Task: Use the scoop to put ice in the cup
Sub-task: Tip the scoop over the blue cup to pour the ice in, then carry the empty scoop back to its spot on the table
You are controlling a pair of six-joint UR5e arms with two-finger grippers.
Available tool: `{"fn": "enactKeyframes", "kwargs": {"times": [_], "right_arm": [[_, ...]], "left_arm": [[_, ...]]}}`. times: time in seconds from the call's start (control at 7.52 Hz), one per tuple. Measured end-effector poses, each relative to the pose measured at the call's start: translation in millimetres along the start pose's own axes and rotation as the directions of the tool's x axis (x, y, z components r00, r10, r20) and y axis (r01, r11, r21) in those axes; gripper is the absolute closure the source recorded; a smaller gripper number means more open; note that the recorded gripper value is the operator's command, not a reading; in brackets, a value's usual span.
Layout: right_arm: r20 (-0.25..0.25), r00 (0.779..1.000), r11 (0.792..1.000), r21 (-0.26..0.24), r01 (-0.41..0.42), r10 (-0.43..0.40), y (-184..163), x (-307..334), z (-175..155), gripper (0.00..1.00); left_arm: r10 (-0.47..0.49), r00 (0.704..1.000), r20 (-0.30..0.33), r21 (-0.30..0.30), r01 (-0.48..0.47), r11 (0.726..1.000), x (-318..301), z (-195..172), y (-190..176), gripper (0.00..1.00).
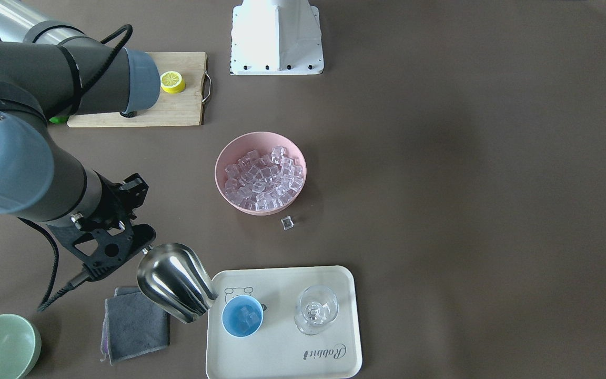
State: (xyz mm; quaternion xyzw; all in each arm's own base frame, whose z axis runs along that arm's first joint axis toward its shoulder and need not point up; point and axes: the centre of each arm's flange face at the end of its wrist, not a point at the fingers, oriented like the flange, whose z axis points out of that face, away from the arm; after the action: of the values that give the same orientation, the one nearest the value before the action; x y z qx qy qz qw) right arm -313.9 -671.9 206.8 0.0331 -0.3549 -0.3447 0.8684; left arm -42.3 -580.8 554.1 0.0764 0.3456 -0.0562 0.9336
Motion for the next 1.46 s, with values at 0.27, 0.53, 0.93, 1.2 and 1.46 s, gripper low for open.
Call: {"fn": "enactKeyframes", "kwargs": {"times": [0.27,0.53,0.93,1.2,1.46], "right_arm": [[-0.007,0.997,0.994,0.072,-0.079,0.08,105,33,2,1.0],[-0.01,0.973,0.967,0.115,-0.229,0.232,230,81,21,1.0],[0.075,0.854,0.836,0.176,-0.519,0.514,392,160,99,1.0],[0.133,0.787,0.762,0.197,-0.617,0.603,450,207,157,1.0],[0.151,0.76,0.732,0.205,-0.65,0.633,481,242,203,1.0]], "left_arm": [[0.057,0.998,0.01,-0.05,-0.056,0.997,-22,25,-5,0.01],[0.056,0.998,0.013,-0.042,-0.056,0.998,-37,23,1,0.01],[0.04,0.999,0.02,-0.004,-0.04,0.999,-73,-2,18,0.01],[0.04,0.999,0.021,0.002,-0.04,0.999,-83,-11,34,0.01],[-0.011,1.0,0.025,-0.067,0.012,0.998,-82,-12,43,0.01]]}}
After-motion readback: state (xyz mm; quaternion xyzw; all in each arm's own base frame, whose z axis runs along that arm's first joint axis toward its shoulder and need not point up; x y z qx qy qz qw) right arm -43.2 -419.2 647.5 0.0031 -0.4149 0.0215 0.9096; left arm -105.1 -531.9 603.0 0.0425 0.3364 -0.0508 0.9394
